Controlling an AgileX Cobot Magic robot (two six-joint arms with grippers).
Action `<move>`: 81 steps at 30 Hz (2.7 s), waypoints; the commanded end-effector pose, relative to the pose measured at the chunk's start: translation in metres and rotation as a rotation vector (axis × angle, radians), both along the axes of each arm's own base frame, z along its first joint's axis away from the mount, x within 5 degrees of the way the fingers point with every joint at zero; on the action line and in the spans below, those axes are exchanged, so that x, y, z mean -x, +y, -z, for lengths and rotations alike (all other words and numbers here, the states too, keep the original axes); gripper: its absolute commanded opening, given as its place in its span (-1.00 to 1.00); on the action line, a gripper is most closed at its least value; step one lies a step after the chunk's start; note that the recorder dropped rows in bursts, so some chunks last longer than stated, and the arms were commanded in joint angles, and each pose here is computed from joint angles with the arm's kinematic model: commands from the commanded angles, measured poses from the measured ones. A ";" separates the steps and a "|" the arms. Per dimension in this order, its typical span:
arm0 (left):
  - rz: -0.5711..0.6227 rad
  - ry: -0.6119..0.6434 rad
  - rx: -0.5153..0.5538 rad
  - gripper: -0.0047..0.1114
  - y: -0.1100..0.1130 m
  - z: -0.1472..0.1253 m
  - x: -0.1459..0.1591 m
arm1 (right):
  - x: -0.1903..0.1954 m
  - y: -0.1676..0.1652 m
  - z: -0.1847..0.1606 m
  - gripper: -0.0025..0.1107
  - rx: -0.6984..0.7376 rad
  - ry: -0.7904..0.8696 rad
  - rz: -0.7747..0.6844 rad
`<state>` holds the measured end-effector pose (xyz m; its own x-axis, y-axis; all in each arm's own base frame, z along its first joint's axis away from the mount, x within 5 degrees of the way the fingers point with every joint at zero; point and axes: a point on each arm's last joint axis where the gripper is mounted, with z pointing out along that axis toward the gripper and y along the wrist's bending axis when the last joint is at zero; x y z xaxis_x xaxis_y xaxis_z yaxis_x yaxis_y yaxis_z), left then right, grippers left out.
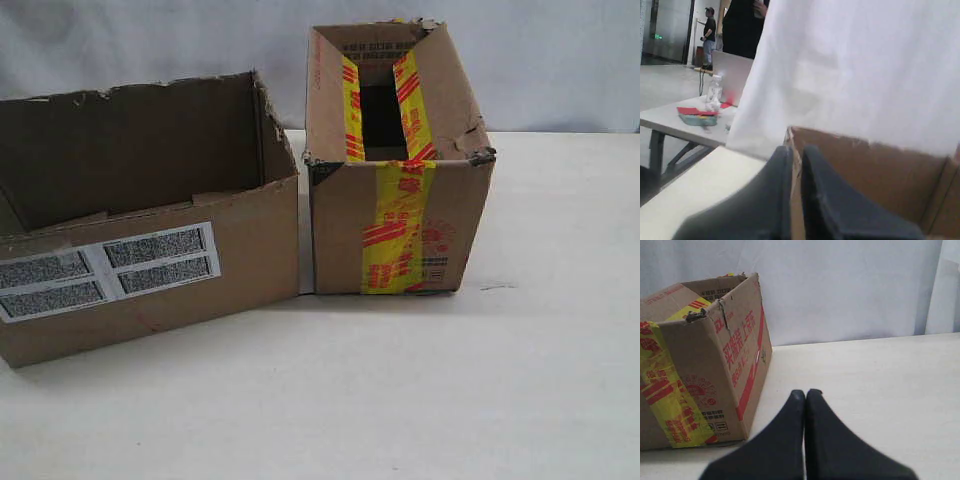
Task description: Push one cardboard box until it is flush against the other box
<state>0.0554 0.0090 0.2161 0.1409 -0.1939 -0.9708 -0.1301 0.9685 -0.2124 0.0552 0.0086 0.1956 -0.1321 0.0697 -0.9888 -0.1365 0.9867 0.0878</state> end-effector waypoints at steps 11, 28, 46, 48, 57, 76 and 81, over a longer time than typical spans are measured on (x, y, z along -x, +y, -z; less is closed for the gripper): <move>-0.081 -0.128 0.017 -0.92 0.012 -0.068 -0.028 | 0.000 0.000 0.002 -0.96 0.010 0.001 -0.004; -0.089 0.633 0.068 -0.92 0.073 -0.116 -0.200 | 0.000 0.000 0.002 -0.96 0.010 0.001 -0.004; 0.116 0.972 0.087 -0.92 0.106 -0.072 -0.320 | 0.000 0.000 0.002 -0.96 0.010 0.001 -0.004; 0.165 0.944 0.101 -0.92 0.106 -0.069 -0.332 | 0.000 0.000 0.002 -0.96 0.010 0.001 -0.004; 0.314 0.892 0.156 -0.92 0.104 -0.051 -0.370 | 0.000 0.000 0.002 -0.96 0.010 0.001 -0.004; 0.498 1.001 0.194 -0.92 0.092 -0.027 -0.371 | 0.000 0.000 0.002 -0.96 0.010 0.001 -0.004; 0.467 1.095 0.170 -0.92 0.096 -0.023 -0.364 | 0.000 0.000 0.002 -0.96 0.010 0.001 -0.004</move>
